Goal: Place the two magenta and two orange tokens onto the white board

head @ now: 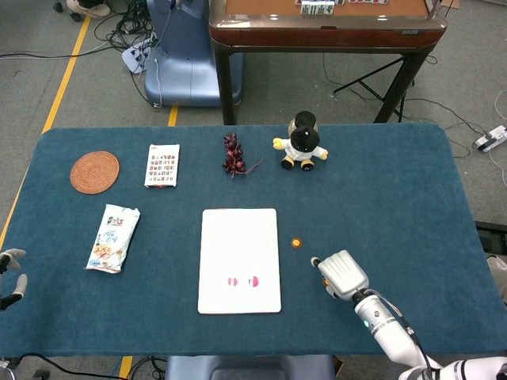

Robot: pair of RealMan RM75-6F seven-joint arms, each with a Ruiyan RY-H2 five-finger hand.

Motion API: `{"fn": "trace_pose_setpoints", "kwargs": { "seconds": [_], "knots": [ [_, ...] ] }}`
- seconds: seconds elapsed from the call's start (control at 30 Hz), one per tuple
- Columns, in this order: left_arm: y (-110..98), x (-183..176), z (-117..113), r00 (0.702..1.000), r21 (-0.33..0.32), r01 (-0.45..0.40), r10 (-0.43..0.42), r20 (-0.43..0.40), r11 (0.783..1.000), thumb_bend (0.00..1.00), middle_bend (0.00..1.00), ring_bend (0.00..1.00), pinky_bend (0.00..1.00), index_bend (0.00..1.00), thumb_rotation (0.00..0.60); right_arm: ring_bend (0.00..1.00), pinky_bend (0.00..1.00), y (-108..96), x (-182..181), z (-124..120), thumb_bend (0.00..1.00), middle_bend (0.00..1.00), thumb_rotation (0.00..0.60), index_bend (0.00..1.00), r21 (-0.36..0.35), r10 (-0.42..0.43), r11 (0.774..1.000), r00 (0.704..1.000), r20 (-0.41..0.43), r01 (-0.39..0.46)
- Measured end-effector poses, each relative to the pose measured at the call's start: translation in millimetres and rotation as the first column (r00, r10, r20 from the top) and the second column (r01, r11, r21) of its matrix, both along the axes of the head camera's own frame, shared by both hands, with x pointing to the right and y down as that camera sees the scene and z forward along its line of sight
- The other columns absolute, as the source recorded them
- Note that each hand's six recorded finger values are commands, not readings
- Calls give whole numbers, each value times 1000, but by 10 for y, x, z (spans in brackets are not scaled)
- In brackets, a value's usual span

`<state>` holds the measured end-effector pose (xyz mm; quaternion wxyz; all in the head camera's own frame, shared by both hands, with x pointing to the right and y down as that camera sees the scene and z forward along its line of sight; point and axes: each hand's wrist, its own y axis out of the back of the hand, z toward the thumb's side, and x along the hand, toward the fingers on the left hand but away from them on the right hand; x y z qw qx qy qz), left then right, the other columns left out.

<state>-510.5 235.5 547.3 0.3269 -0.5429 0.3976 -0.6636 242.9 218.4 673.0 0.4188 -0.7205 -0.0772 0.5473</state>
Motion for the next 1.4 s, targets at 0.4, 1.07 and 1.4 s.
{"fn": "trace_pose_setpoints", "kwargs": {
  "seconds": [0.4,1.07,1.4],
  "knots": [
    [6,6,13,1000,-6,-1,1,-3,1000,441,472,426,525,401,600,1000,1000,115,162,145,221,1000,600,356,-33,24,999,1000,-10,-25],
    [8,7,14,1000,-9,2,-2,-8,1000,442,472,426,525,401,600,1000,1000,150,189,305,222,1000,600,388,-55,36,998,999,-18,-36],
    [8,6,10,1000,-9,3,-3,-10,1000,442,472,426,525,401,600,1000,1000,156,185,339,223,1000,600,424,-53,33,998,999,-19,-34]
  ]
}}
